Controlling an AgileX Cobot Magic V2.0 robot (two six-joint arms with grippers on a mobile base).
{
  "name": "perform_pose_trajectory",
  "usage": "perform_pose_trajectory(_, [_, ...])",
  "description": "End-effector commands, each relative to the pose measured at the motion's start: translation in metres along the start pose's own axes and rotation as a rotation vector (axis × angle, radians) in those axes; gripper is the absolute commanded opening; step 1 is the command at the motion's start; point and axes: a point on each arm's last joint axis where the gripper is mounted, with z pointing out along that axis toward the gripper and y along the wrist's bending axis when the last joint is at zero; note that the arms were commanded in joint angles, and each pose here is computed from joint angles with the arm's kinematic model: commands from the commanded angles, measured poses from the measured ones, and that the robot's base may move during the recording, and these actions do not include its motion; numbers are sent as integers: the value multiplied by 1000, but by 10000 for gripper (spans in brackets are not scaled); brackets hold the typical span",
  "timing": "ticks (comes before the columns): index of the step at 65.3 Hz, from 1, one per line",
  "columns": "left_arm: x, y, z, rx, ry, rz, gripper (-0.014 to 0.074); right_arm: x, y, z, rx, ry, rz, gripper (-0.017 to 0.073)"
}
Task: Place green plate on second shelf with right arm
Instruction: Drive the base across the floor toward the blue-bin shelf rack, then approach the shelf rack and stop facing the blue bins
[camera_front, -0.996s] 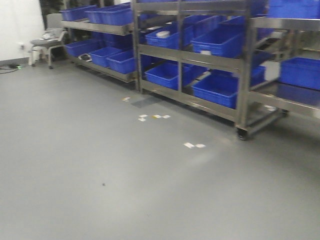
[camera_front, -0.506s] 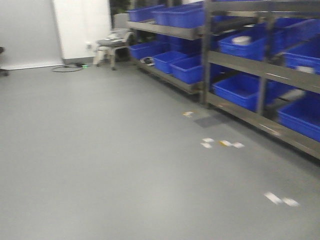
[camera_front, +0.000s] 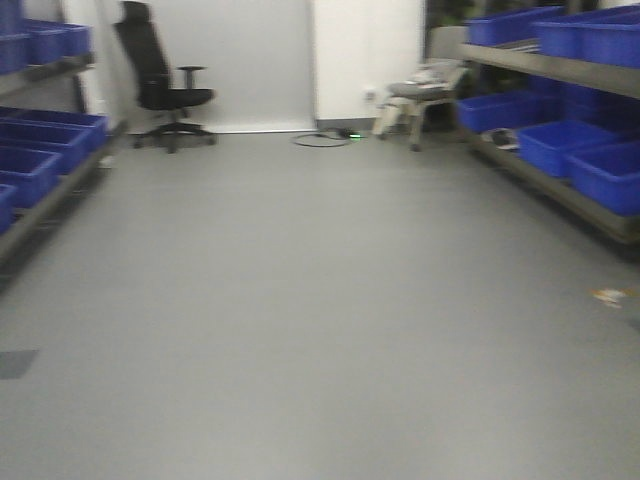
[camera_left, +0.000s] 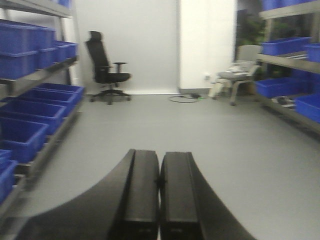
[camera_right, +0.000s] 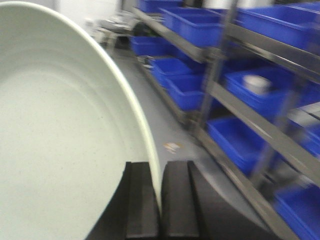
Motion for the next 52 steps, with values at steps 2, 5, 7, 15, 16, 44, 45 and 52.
perform_pose_trajectory(2, [5,0,-1,0,-57,-8,130,-17,0,-2,-10,-108,-22,55])
perform_pose_trajectory(5, [5,0,-1,0,-57,-8,130,-17,0,-2,-10,-108,-22,55])
perform_pose_trajectory(7, [5,0,-1,0,-57,-8,130,-17,0,-2,-10,-108,-22,55])
perform_pose_trajectory(15, [5,0,-1,0,-57,-8,130,-17,0,-2,-10,-108,-22,55])
perform_pose_trajectory(16, [5,0,-1,0,-57,-8,130,-17,0,-2,-10,-108,-22,55])
perform_pose_trajectory(44, [5,0,-1,0,-57,-8,130,-17,0,-2,-10,-108,-22,55])
perform_pose_trajectory(45, [5,0,-1,0,-57,-8,130,-17,0,-2,-10,-108,-22,55])
perform_pose_trajectory(52, [5,0,-1,0,-57,-8,130,-17,0,-2,-10,-108,-22,55])
